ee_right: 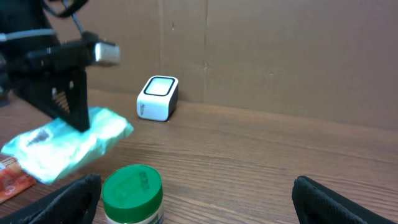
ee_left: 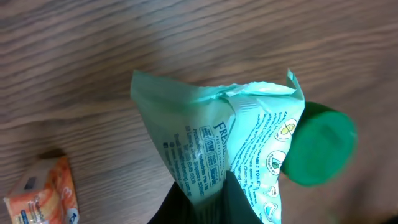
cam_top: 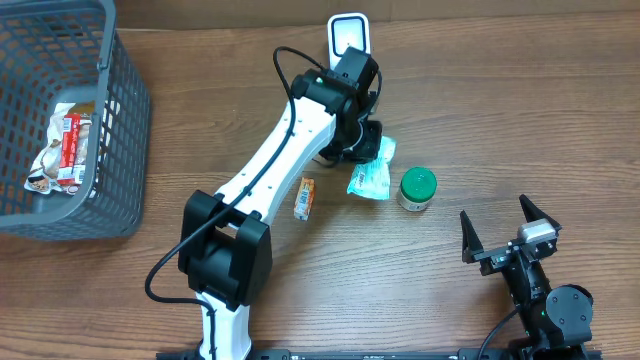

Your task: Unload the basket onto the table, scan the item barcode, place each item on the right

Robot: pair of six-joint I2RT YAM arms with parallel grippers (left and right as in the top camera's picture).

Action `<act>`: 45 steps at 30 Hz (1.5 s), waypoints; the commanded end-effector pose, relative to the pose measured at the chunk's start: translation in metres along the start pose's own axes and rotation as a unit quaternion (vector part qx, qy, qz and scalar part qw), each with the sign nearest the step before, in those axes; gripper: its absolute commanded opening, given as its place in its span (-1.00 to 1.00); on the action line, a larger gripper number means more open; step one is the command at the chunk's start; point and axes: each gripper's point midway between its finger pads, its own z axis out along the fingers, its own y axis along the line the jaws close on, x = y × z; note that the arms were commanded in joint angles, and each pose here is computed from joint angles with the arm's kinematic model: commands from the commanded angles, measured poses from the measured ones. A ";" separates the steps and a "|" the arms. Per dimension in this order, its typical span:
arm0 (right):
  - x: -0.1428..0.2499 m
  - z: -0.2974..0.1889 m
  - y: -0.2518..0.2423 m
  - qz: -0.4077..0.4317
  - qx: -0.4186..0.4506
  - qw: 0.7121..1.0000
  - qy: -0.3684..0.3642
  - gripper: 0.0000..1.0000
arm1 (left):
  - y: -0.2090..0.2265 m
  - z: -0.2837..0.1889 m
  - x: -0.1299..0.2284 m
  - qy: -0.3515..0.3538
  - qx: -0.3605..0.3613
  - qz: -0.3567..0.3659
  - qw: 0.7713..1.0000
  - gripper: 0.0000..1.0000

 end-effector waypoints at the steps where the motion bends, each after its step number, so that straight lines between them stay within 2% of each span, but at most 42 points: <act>1: 0.002 0.000 0.000 0.000 -0.001 1.000 -0.001 1.00 | 0.008 0.014 0.016 0.001 -0.039 -0.051 0.998 -0.92; 4: 0.002 0.000 0.000 0.000 -0.001 1.000 -0.001 1.00 | 0.012 0.043 0.028 0.002 -0.047 -0.099 0.994 -0.91; 9: 0.002 0.000 0.000 0.000 -0.001 1.000 -0.001 1.00 | 0.014 0.072 0.037 -0.006 -0.041 -0.098 0.994 -0.89; 11: 0.002 0.000 0.000 0.000 -0.001 1.000 -0.001 1.00 | 0.015 0.076 0.036 -0.010 -0.038 -0.096 0.995 -0.73; 14: 0.002 0.000 0.000 0.000 -0.001 1.000 -0.001 1.00 | 0.015 0.074 0.033 -0.016 -0.035 -0.098 0.994 -0.37; 17: 0.002 0.000 0.000 0.000 -0.001 1.000 -0.001 1.00 | 0.012 0.064 0.024 -0.025 -0.029 -0.099 0.994 -0.14; 22: 0.002 0.000 0.000 -0.001 -0.001 1.000 -0.001 1.00 | 0.002 0.024 -0.004 -0.071 -0.020 -0.073 0.995 -0.09; 26: 0.002 0.000 0.000 0.000 -0.001 1.000 -0.001 1.00 | 0.010 -0.011 -0.012 -0.087 -0.047 -0.054 0.994 -0.09; 29: 0.002 0.000 0.000 0.000 -0.001 1.000 -0.001 1.00 | 0.032 -0.028 -0.004 -0.072 -0.103 -0.037 0.991 -0.09; 34: 0.002 0.000 0.000 0.000 -0.001 1.000 -0.001 1.00 | 0.081 -0.040 0.031 0.000 -0.207 -0.029 0.978 -0.03; 36: 0.002 0.000 0.000 0.000 -0.001 1.000 -0.001 1.00 | 0.089 -0.041 0.041 0.018 -0.228 -0.029 0.973 0.09; 37: 0.002 0.000 0.000 0.000 -0.001 1.000 -0.001 1.00 | 0.090 -0.039 0.044 0.025 -0.229 -0.029 0.973 0.37; 38: 0.002 0.000 0.000 0.000 -0.001 1.000 -0.001 1.00 | 0.092 -0.037 0.047 0.029 -0.231 -0.029 0.972 0.75; 39: 0.002 0.000 0.000 0.000 -0.001 1.000 -0.001 1.00 | 0.093 -0.034 0.048 0.032 -0.232 -0.029 0.972 0.94; 45: 0.002 0.000 0.000 0.000 -0.001 1.000 -0.001 1.00 | 0.100 -0.004 0.061 0.046 -0.222 -0.032 0.973 0.79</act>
